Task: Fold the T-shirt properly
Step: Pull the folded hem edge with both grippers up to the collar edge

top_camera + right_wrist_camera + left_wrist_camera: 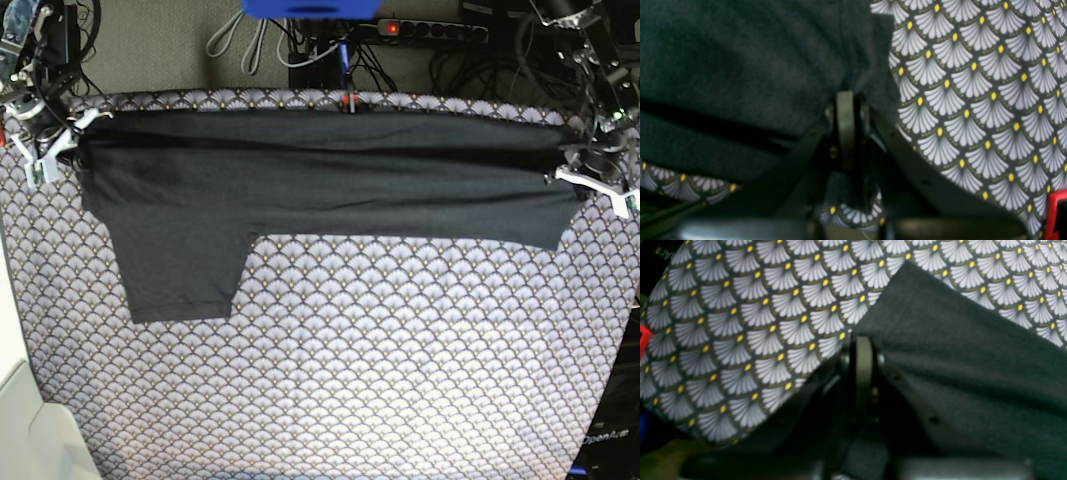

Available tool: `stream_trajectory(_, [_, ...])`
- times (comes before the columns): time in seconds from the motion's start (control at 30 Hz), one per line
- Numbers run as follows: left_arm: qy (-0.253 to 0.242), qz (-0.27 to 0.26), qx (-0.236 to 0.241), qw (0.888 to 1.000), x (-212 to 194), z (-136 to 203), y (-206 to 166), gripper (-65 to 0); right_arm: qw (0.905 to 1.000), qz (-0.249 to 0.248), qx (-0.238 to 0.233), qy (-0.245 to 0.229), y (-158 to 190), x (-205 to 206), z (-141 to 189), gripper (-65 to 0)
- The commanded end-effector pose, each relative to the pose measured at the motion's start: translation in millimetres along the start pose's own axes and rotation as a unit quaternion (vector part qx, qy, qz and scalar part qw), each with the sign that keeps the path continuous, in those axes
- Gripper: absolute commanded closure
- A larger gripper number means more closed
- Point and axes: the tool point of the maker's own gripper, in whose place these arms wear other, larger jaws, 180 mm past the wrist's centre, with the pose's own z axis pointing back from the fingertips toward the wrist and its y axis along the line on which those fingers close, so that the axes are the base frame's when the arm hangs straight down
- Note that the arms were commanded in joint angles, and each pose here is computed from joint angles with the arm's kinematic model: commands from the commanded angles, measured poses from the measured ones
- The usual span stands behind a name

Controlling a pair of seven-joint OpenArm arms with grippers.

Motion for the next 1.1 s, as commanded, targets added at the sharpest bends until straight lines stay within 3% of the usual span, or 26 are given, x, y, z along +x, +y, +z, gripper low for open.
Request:
stream_trajectory(0.0, [-0.039, -0.011, 0.004, 0.999, 28, 6, 4, -0.6, 0.9997, 0.017, -0.009, -0.013, -11, 11, 7, 0.0])
stream_trajectory(0.53, [-0.011, -0.022, 0.004, 1.000, 28, 10, 0, -0.6, 0.9990, 0.004, -0.043, -0.014, -35, 7, 21, 0.0])
stream_trajectory(0.77, [-0.008, -0.022, 0.004, 1.000, 25, 11, 0, -0.6, 0.9993, 0.001, -0.037, 0.003, -29, -8, 24, 0.0])
stream_trajectory(1.07, [0.042, -0.003, 0.011, 0.999, -11, -1, 11, -0.9, 0.9989, -0.021, -0.035, 0.023, -30, -27, 19, -0.1])
